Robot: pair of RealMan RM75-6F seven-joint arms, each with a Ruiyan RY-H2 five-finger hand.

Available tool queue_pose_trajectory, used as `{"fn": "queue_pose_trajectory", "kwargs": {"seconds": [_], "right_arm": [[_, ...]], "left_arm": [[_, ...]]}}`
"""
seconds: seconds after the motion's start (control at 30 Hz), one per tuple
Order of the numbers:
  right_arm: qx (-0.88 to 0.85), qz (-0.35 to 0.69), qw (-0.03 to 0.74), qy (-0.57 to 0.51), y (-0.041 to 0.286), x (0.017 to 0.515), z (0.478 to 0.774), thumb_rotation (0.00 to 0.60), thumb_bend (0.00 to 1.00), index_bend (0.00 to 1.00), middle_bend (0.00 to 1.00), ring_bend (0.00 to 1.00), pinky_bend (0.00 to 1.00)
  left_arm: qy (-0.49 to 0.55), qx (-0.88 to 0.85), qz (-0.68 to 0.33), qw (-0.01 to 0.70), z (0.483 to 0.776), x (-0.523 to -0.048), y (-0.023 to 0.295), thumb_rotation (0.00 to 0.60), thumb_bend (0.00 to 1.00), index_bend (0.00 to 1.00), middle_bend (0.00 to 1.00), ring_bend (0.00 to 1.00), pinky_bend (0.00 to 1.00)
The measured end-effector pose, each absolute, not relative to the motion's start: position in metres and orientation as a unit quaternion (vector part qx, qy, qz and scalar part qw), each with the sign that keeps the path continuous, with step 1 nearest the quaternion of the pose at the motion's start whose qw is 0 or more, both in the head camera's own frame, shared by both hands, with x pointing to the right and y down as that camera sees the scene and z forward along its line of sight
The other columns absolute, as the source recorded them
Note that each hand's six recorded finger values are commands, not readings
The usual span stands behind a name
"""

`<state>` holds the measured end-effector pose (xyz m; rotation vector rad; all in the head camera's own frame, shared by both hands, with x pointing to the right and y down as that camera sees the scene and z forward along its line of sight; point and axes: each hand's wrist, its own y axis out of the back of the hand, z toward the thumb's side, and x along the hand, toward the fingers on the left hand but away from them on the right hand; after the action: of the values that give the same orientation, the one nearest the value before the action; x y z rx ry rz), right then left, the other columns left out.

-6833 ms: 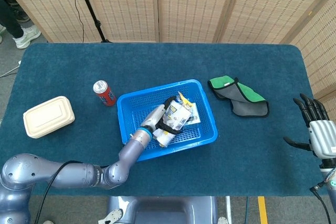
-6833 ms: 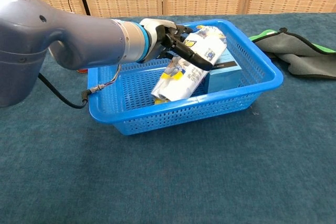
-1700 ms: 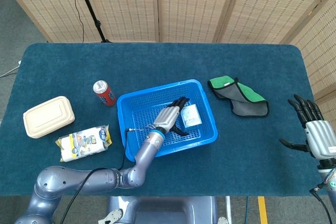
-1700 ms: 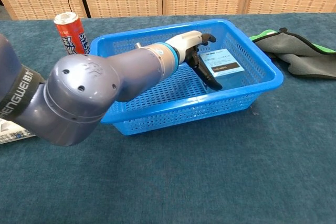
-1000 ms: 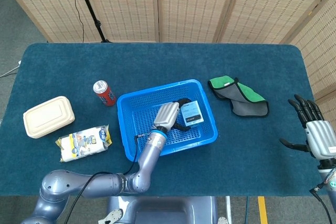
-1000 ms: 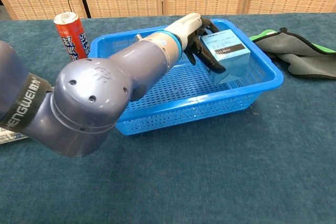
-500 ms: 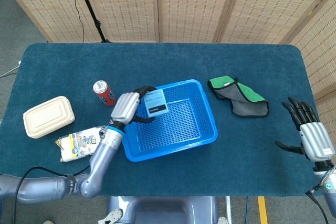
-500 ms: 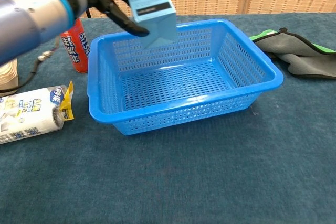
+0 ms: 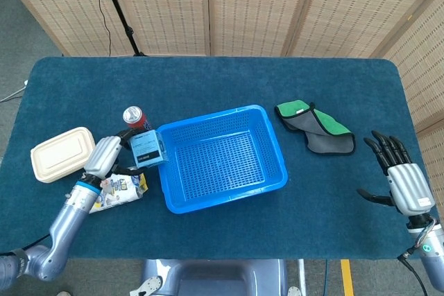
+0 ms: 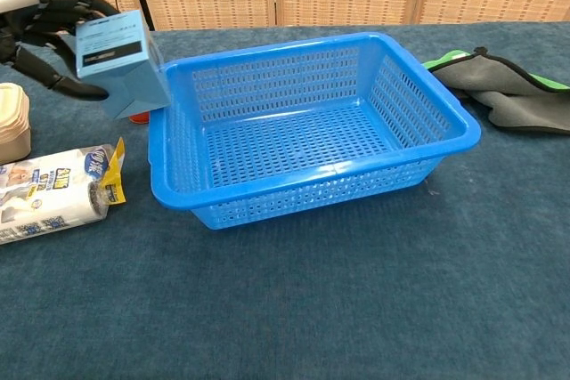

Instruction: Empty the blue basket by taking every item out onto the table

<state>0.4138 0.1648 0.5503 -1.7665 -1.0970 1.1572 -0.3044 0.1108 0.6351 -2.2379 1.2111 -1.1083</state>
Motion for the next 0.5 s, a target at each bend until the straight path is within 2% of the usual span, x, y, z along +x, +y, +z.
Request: {"fn": "queue_pose_trajectory", "kwargs": {"seconds": [0.23,0.27,0.33,0.37,0.4,0.5], "right_arm": [[-0.691,0.452,0.372,-0.423,0.167,0.41,0.552,0.6,0.0,0.0,0.0,0.0,0.0],[-0.691,0.453,0.372,-0.423,0.167,0.41,0.552,0.6,0.0,0.0,0.0,0.0,0.0],[-0.691,0.452,0.372,-0.423,0.168,0.411,0.551,0.6,0.0,0.0,0.0,0.0,0.0],[-0.691,0.452,0.372,-0.424,0.167,0.411,0.551,0.6,0.0,0.0,0.0,0.0,0.0],[-0.691,0.452,0.372,-0.424,0.167,0.411,0.551,0.6,0.0,0.0,0.0,0.0,0.0],[-0.69,0.452,0.372,-0.425,0.168,0.411,0.55,0.6,0.0,0.0,0.0,0.0,0.0]], "left_arm": [[0.432,-0.77,-0.43,0.189,0.648,-0.352,0.12,0.6,0.29,0.46,0.3,0.3,0.44],[0.43,-0.769,-0.435,0.187,0.65,-0.355,0.121,0.6,0.27,0.41,0.24,0.25,0.4],[0.423,-0.769,-0.445,0.179,0.655,-0.36,0.125,0.6,0.23,0.21,0.09,0.1,0.23],[0.416,-0.771,-0.449,0.176,0.657,-0.361,0.126,0.6,0.2,0.09,0.02,0.03,0.11],[0.403,-0.774,-0.456,0.173,0.661,-0.362,0.129,0.6,0.16,0.02,0.0,0.0,0.03],[0.369,-0.785,-0.471,0.164,0.667,-0.364,0.135,0.6,0.07,0.0,0.0,0.0,0.0]]}}
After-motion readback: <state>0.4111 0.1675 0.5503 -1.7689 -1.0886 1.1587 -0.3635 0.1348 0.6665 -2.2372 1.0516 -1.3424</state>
